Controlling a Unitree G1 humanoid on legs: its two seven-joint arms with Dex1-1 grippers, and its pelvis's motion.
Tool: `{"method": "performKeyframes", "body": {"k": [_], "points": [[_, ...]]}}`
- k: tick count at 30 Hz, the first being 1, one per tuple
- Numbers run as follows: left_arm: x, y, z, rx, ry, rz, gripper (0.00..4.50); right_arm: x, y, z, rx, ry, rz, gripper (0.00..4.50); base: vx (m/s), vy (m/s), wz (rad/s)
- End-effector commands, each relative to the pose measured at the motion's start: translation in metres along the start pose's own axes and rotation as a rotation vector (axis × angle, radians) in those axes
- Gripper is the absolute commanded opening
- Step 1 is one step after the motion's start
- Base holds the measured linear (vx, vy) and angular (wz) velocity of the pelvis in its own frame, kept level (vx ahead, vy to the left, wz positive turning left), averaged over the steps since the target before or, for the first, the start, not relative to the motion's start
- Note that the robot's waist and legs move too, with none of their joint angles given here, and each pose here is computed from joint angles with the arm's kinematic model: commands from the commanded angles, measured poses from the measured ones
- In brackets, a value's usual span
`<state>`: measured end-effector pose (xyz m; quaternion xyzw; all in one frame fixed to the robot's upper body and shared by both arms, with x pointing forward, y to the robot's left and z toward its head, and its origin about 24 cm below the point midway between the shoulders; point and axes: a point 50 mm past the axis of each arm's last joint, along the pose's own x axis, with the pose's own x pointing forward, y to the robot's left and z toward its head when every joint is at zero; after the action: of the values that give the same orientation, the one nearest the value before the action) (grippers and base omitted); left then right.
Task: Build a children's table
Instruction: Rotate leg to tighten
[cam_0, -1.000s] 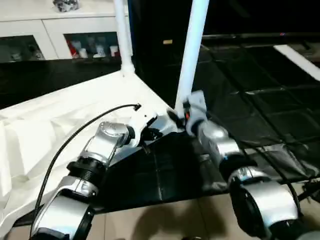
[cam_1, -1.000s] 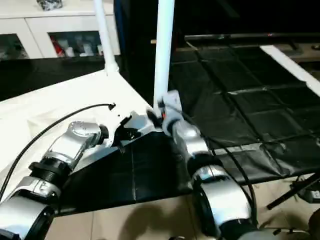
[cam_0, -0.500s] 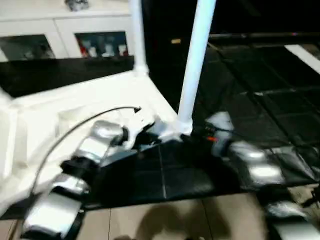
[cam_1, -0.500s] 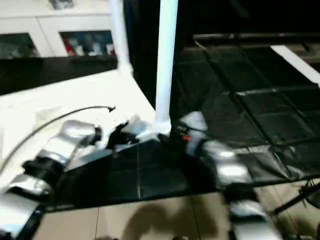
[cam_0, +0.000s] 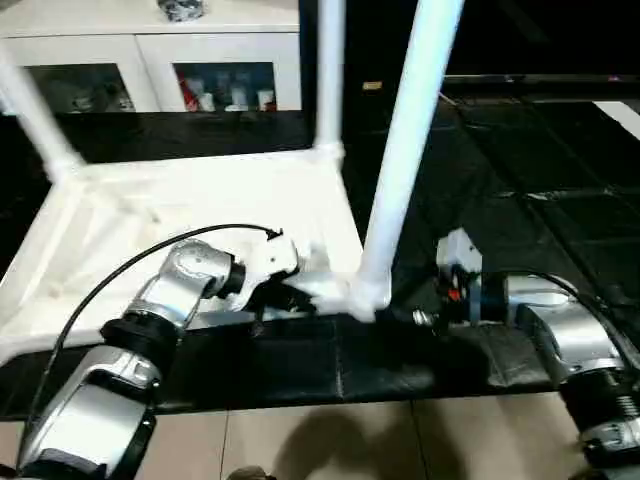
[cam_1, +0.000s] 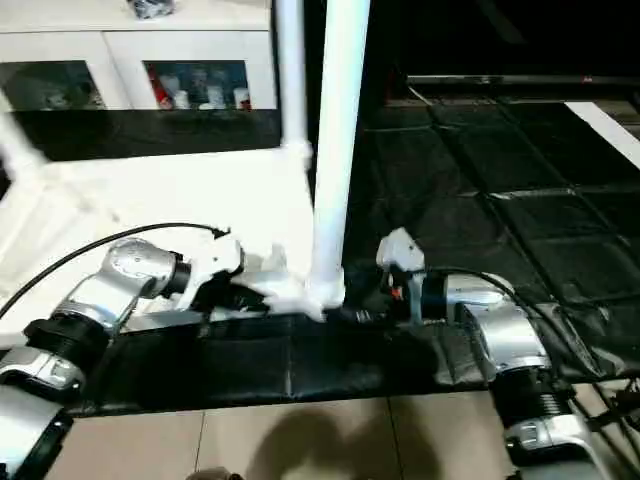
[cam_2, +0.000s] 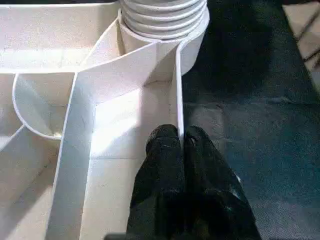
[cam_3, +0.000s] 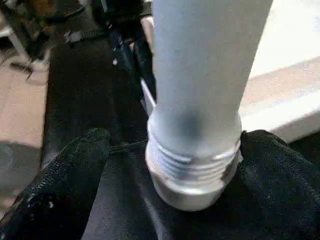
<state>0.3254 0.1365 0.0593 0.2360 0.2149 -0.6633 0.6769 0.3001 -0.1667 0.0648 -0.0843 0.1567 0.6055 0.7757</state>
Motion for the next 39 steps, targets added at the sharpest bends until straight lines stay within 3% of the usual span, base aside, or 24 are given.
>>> {"method": "performKeyframes", "body": {"k": [1,7,9,13,14,25,31,39], "points": [[0.010,-0.009,0.004,0.073,0.044,-0.116,0.00,0.006,0.001,0.006,-0.024,0.024,0.063,4.46,0.000,0.000,0.00],[0.010,-0.011,0.003,0.102,0.063,-0.144,0.00,0.012,-0.001,0.006,-0.038,0.049,0.097,4.46,0.000,0.000,0.00],[0.009,-0.012,0.003,0.106,0.066,-0.154,0.00,0.014,-0.001,0.007,-0.041,0.052,0.115,4.09,0.000,0.000,0.00],[0.009,-0.012,0.002,0.110,0.069,-0.160,0.00,0.014,-0.002,0.008,-0.037,0.048,0.127,3.98,0.000,0.000,0.00],[0.009,-0.012,0.002,0.111,0.071,-0.162,0.00,0.015,-0.002,0.008,-0.034,0.047,0.132,3.72,0.000,0.000,0.00],[0.008,-0.014,0.000,0.102,0.072,-0.166,0.00,0.017,0.001,0.003,-0.001,0.037,0.162,2.88,0.000,0.000,0.00],[0.008,-0.012,0.001,0.082,0.054,-0.158,0.00,0.021,0.002,0.003,0.039,-0.003,0.155,2.77,0.000,0.000,0.00],[0.019,0.011,0.023,-0.093,-0.093,0.101,0.00,0.048,-0.002,-0.005,0.142,-0.037,-0.165,2.75,0.000,0.000,0.00]]}}
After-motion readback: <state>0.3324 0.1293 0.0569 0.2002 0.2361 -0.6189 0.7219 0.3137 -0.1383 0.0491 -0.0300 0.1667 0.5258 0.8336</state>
